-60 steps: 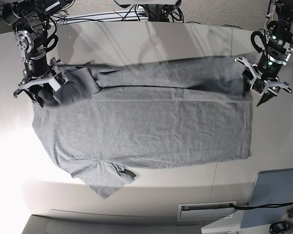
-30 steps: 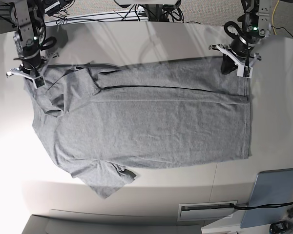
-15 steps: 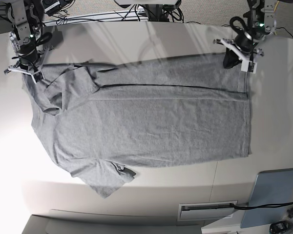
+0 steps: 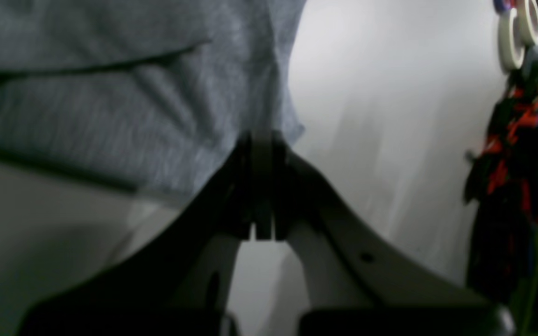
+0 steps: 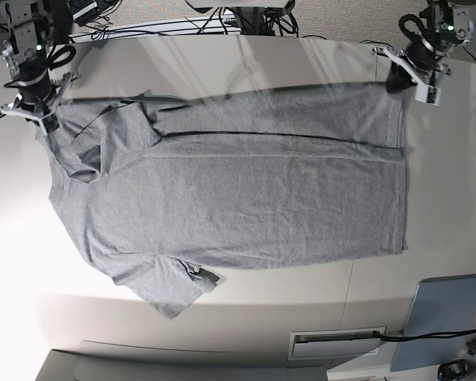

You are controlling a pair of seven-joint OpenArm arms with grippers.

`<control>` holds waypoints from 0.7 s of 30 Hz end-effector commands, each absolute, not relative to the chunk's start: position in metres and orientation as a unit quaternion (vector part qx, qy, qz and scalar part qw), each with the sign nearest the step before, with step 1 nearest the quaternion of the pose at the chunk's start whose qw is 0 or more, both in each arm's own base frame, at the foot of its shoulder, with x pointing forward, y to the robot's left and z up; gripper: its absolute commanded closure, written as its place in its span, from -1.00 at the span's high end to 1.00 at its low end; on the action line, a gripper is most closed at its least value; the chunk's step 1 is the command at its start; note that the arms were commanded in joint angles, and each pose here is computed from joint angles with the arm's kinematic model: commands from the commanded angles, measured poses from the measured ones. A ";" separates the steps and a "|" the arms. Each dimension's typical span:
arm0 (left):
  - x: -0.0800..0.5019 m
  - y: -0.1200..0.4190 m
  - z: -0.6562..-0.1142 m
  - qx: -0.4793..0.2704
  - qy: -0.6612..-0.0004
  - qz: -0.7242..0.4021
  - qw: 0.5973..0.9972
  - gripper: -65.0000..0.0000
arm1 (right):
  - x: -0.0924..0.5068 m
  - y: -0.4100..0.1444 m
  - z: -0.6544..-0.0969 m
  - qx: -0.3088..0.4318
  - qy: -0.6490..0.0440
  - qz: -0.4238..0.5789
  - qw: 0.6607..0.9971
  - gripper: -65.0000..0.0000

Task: Fold the T-shirt properly
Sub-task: 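Regrasp the collar edge with both grippers and pull it toward the robot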

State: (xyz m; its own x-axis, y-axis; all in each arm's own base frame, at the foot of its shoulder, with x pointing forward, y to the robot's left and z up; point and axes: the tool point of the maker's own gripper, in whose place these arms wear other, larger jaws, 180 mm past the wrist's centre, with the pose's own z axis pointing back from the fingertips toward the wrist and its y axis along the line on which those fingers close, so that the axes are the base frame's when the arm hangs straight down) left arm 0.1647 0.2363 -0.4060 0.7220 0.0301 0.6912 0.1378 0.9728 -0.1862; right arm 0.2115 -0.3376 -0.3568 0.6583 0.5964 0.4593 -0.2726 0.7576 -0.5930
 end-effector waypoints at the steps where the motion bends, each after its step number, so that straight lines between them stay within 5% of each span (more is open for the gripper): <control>1: 0.183 0.231 -0.384 -0.124 -0.411 -0.037 0.902 -1.00 | 0.226 -0.341 -0.341 -0.255 -0.354 0.246 0.865 -1.00; 8: 0.219 0.221 -0.382 -0.146 -0.418 -0.004 0.897 -1.00 | 0.252 -0.345 -0.355 -0.228 -0.365 0.196 0.881 -1.00; 21: 0.189 0.192 -0.430 -0.171 -0.344 0.010 0.923 -1.00 | 0.206 -0.347 -0.417 -0.174 -0.258 0.182 0.933 -1.00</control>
State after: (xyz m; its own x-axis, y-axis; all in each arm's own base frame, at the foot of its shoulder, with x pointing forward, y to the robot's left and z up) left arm 0.1961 0.1863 -0.4273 0.7445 0.1596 0.6482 0.1026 0.9321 -0.3474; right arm 0.2149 -0.3415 -0.4131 0.7753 0.4251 0.4671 -0.2306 0.8791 -0.4172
